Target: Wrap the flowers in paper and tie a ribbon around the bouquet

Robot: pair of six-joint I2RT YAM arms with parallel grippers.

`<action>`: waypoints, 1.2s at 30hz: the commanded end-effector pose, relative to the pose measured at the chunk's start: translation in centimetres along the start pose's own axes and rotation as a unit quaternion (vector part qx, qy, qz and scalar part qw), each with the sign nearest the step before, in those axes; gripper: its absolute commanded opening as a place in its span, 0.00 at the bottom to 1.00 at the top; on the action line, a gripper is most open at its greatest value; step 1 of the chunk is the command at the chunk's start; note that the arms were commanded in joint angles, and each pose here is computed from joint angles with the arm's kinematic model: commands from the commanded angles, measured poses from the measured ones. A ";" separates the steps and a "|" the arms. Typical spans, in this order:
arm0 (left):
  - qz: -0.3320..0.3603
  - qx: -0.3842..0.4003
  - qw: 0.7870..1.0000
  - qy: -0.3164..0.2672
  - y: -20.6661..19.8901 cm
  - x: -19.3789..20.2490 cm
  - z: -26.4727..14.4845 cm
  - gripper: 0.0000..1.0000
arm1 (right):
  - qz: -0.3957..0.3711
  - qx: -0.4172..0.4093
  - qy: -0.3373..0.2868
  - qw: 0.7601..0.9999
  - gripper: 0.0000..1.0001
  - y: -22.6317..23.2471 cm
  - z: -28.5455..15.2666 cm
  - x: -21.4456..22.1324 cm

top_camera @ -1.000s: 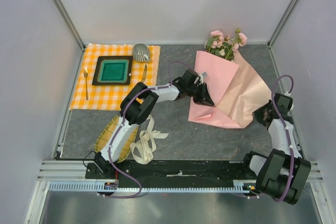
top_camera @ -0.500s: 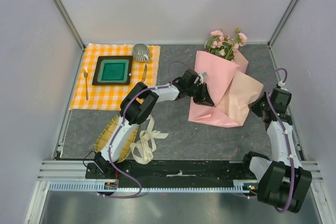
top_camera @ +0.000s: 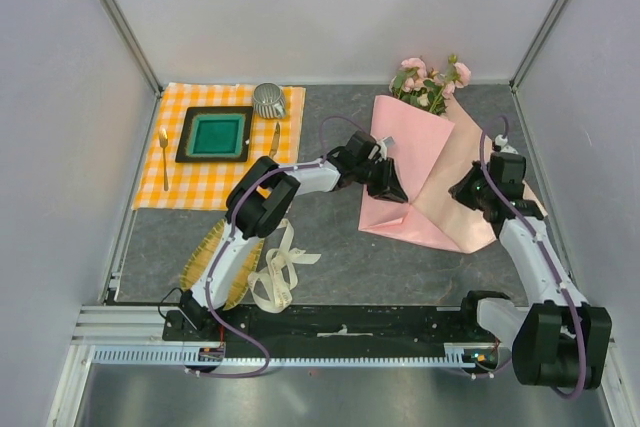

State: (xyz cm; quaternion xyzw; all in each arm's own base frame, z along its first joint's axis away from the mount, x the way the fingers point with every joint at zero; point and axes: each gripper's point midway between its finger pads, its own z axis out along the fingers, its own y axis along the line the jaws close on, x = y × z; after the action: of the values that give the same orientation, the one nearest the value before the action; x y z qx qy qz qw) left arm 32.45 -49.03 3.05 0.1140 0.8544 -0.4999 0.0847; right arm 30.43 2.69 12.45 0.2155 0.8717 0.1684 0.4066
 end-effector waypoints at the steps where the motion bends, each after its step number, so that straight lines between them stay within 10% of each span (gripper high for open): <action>1: 0.044 0.028 0.999 -0.014 -3.9 -0.5 -1.6 0.27 | 0.004 0.182 -0.045 0.982 0.13 -5.0 -1.3 -3.8; 2: 0.047 0.030 0.998 -0.011 -4.0 -0.4 -1.4 0.28 | 0.013 0.217 -0.057 0.974 0.41 -6.0 -2.1 -5.1; 5: 0.043 0.048 0.998 0.001 -4.5 -0.2 -0.9 0.32 | 0.087 0.299 -0.043 0.949 0.81 -11.7 -3.8 -4.9; 9: 0.012 0.036 0.999 0.022 -2.1 0.5 0.8 0.34 | 0.205 0.318 -0.050 0.924 0.98 -17.6 -3.9 -3.9; 14: -0.010 0.011 0.999 0.030 0.0 0.9 1.3 0.28 | 0.301 0.317 -0.047 0.898 0.98 -22.0 -3.0 -0.8; 25: -0.010 -0.004 0.999 0.034 0.9 1.3 1.2 0.27 | 0.247 0.329 -0.055 0.910 0.98 -24.3 -1.4 -1.3; 36: -0.012 -0.007 0.999 0.033 1.1 1.3 1.1 0.25 | 0.221 0.436 -0.020 0.872 0.72 -25.3 -1.2 2.2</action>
State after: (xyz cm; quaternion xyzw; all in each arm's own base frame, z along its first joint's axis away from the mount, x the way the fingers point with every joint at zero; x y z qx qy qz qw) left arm 31.65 -49.83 2.43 0.1220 0.8517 -0.5062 0.0596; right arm 24.30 -18.04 1.88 0.5375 0.7857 -0.1159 0.2835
